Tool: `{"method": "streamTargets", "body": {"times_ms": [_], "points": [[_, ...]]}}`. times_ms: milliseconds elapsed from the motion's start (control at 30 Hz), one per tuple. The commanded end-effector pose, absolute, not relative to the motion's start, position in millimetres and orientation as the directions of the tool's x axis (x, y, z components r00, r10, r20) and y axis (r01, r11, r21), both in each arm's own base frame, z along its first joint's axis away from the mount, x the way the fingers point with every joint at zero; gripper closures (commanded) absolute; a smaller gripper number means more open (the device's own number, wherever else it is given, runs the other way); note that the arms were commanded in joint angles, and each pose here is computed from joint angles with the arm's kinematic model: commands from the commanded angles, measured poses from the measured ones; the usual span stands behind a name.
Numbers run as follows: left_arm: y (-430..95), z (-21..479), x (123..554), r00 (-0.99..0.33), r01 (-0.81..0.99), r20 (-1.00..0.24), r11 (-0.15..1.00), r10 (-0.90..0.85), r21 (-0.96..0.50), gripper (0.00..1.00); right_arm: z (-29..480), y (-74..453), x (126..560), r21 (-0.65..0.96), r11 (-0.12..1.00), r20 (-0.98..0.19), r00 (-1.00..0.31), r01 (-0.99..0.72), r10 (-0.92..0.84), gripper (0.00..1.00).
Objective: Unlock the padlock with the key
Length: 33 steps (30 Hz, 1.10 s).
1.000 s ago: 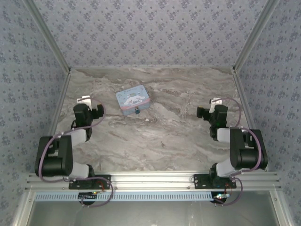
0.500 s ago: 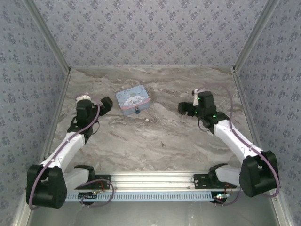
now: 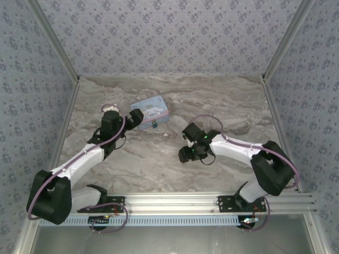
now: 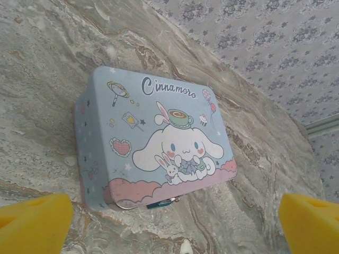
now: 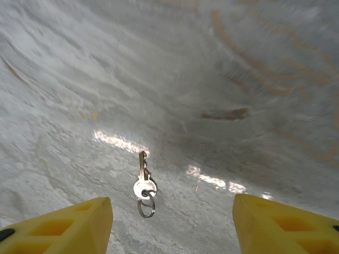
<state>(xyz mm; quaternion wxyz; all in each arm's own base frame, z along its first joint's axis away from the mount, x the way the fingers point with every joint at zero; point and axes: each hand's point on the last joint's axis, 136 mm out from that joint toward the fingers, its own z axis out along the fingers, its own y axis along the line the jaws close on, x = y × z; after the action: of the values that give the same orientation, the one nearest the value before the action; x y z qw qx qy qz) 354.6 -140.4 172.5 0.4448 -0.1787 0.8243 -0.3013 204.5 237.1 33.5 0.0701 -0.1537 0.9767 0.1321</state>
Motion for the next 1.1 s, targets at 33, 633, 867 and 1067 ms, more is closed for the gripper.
{"method": "streamTargets", "body": {"times_ms": [33, 633, 867, 1067], "points": [[-145, 195, 363, -0.499, 0.006, -0.640, 0.736, -0.584, -0.677, 0.01, 33, 248, 198, 0.224, 0.919, -0.130, -0.944, -0.325, -0.303, 0.48], [-141, 192, 362, -0.498, -0.014, -0.648, 0.753, -0.576, -0.658, 0.01, 17, 249, 195, 0.050, 0.916, -0.064, -0.916, -0.399, -0.395, 0.61], [-141, 190, 362, -0.502, -0.019, -0.648, 0.756, -0.573, -0.654, 0.01, 14, 245, 190, -0.063, 0.896, -0.032, -0.896, -0.440, -0.442, 0.65], [-140, 188, 361, -0.506, -0.026, -0.645, 0.757, -0.573, -0.653, 0.00, 13, 241, 186, -0.142, 0.871, -0.010, -0.880, -0.470, -0.476, 0.68]]}}
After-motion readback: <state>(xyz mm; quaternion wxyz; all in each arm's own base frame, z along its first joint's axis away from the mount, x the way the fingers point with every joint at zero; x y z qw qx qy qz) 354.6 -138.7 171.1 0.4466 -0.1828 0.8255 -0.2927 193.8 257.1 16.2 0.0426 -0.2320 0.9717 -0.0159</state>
